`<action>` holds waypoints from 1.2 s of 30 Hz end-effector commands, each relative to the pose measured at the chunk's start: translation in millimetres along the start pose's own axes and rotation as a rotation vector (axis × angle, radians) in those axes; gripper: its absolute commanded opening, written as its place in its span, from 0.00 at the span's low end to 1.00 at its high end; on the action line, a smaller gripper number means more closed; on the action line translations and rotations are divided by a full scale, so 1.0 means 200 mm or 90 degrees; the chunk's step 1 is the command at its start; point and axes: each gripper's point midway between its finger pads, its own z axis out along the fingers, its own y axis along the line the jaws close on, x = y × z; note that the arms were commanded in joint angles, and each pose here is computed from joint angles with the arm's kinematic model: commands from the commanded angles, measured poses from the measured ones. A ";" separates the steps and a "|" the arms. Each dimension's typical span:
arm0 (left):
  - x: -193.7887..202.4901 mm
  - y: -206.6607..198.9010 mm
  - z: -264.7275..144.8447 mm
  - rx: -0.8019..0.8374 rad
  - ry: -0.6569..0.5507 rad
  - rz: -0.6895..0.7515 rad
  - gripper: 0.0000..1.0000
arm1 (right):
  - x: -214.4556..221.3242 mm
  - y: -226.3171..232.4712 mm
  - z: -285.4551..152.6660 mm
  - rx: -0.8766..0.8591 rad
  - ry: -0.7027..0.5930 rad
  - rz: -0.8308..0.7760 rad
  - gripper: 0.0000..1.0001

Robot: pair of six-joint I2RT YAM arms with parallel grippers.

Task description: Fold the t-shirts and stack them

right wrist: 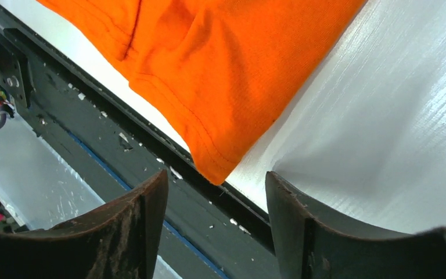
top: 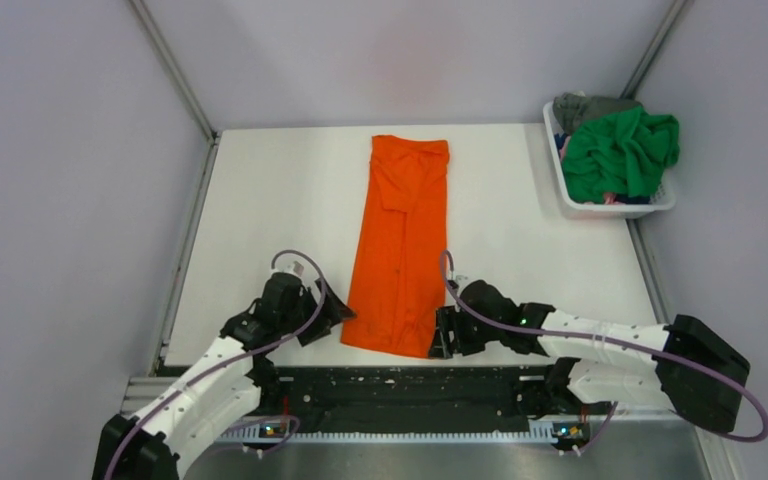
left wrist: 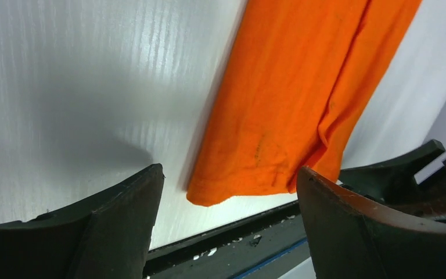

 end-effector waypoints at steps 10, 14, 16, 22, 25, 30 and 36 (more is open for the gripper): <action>0.11 0.04 0.05 -0.018 0.066 -0.009 0.48 | -0.02 0.01 0.05 -0.007 -0.017 0.032 0.47; 0.15 0.06 0.06 -0.030 0.097 -0.004 0.31 | 0.00 0.00 0.06 -0.002 -0.006 0.045 0.44; 0.19 0.08 0.05 -0.035 0.112 -0.009 0.19 | 0.02 0.00 0.07 -0.010 -0.002 0.051 0.42; 0.24 0.14 0.03 -0.040 0.114 -0.030 0.00 | 0.04 0.01 0.08 -0.029 0.003 0.064 0.19; 0.27 0.11 0.02 -0.010 0.118 -0.044 0.00 | 0.06 0.01 0.06 -0.035 0.013 0.070 0.01; 0.31 0.02 -0.01 0.062 0.116 -0.075 0.00 | 0.11 0.06 -0.01 -0.076 0.028 0.079 0.00; 0.23 -0.22 -0.08 0.167 0.090 -0.036 0.00 | 0.02 0.11 -0.05 -0.090 -0.018 0.063 0.00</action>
